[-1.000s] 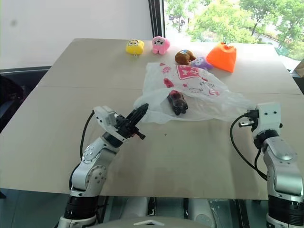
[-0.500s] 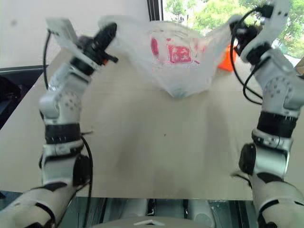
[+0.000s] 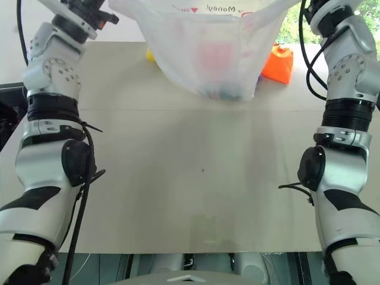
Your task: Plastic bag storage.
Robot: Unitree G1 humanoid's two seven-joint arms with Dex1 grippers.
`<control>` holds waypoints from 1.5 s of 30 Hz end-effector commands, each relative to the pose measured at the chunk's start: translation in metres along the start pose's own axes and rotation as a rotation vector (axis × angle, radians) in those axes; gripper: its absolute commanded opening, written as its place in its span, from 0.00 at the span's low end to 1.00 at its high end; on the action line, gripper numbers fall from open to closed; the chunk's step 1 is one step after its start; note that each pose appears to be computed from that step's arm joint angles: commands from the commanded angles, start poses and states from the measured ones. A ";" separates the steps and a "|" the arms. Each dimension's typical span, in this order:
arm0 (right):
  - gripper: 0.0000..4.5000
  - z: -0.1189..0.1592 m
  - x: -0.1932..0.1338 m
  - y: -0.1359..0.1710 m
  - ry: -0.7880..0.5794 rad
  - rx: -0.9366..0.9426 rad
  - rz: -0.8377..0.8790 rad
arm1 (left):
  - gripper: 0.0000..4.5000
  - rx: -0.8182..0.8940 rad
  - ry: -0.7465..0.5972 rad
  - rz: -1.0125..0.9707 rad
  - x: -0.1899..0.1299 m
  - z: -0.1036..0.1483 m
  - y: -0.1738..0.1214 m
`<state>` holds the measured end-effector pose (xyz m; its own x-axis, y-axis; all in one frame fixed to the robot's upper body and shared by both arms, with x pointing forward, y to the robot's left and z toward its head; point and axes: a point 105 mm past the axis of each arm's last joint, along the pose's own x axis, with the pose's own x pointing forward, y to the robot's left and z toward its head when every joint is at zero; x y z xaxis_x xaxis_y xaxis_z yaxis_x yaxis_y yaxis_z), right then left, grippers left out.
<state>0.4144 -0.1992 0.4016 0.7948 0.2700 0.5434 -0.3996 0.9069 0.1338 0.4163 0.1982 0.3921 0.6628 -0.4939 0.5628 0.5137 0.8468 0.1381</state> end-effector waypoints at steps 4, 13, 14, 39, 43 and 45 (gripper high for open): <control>0.00 -0.026 -0.051 0.011 0.191 -0.043 0.171 | 0.13 0.017 0.052 -0.091 -0.047 -0.017 -0.016; 0.87 -0.109 -0.220 0.047 0.795 0.234 0.493 | 1.00 -0.219 0.462 -0.296 -0.187 -0.093 -0.093; 0.99 -0.115 -0.234 0.049 0.827 0.271 0.489 | 1.00 -0.244 0.532 -0.307 -0.206 -0.102 -0.101; 0.99 -0.171 -0.329 -0.047 0.756 -0.213 0.307 | 1.00 -0.102 0.759 -0.102 -0.327 -0.153 -0.132; 0.99 -0.165 -0.324 -0.058 0.734 -0.195 0.292 | 1.00 -0.100 0.729 -0.122 -0.321 -0.153 -0.149; 0.99 -0.163 -0.317 -0.061 0.697 -0.186 0.293 | 1.00 -0.091 0.698 -0.131 -0.315 -0.151 -0.155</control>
<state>0.2588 -0.2792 0.0698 0.7794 0.6008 -0.1776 -0.6195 0.7815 -0.0749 0.2100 0.2006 0.0586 0.7780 -0.6096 -0.1516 0.6212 0.7826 0.0409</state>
